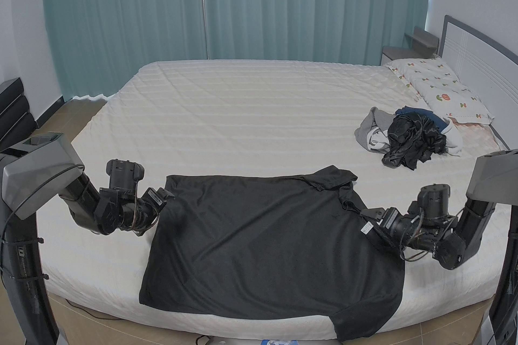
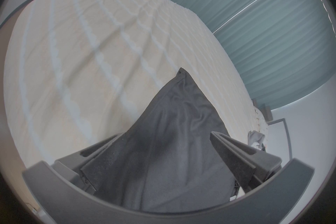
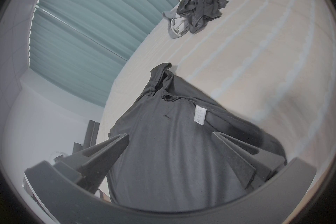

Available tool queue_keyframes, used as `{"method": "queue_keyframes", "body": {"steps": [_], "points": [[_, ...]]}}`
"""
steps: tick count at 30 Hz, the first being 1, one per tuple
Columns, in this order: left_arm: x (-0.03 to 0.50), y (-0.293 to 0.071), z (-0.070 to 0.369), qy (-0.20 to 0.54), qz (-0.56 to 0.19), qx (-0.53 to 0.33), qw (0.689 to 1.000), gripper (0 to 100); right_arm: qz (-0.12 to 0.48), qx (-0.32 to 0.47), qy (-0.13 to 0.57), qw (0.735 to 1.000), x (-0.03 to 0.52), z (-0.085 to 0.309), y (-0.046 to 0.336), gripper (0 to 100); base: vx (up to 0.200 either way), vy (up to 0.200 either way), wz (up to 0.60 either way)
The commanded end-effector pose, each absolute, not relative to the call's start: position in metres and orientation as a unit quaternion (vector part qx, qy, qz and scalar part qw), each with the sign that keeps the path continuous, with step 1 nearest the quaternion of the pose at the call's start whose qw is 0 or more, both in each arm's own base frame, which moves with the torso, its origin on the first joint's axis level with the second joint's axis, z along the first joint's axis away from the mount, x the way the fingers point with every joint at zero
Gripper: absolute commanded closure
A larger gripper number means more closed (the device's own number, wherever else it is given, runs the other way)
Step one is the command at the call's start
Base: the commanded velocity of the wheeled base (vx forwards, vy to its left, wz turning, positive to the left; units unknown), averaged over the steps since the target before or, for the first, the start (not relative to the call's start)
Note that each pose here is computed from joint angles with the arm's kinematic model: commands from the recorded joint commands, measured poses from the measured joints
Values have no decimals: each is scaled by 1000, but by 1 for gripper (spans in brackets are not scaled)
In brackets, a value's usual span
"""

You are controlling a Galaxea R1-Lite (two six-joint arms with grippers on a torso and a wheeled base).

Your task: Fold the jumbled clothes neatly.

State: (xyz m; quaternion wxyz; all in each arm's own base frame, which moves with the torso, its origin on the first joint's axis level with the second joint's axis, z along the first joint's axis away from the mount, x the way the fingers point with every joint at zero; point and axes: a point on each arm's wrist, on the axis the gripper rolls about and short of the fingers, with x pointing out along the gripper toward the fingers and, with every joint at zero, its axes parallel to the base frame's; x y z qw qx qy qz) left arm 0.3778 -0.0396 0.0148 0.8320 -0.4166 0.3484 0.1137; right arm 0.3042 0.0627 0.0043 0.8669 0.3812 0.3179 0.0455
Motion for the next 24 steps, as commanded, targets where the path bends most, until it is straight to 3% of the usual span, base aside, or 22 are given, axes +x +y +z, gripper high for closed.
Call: {"method": "queue_keyframes", "body": {"steps": [1, 14, 22, 24], "points": [[330, -53, 33, 321, 64, -470, 820, 0, 80, 339, 323, 880, 350, 23, 129, 0, 0, 0, 0], [333, -46, -3, 339, 88, -461, 815, 0, 35, 290, 362, 885, 408, -43, 165, 0, 0, 0, 0], [333, -47, -6, 338, 87, -454, 820, 0, 5, 286, 343, 895, 434, -52, 154, 0, 0, 0, 0], [333, -48, -7, 341, 86, -452, 820, 0, -20, 291, 305, 907, 448, -39, 141, 0, 0, 0, 0]]}}
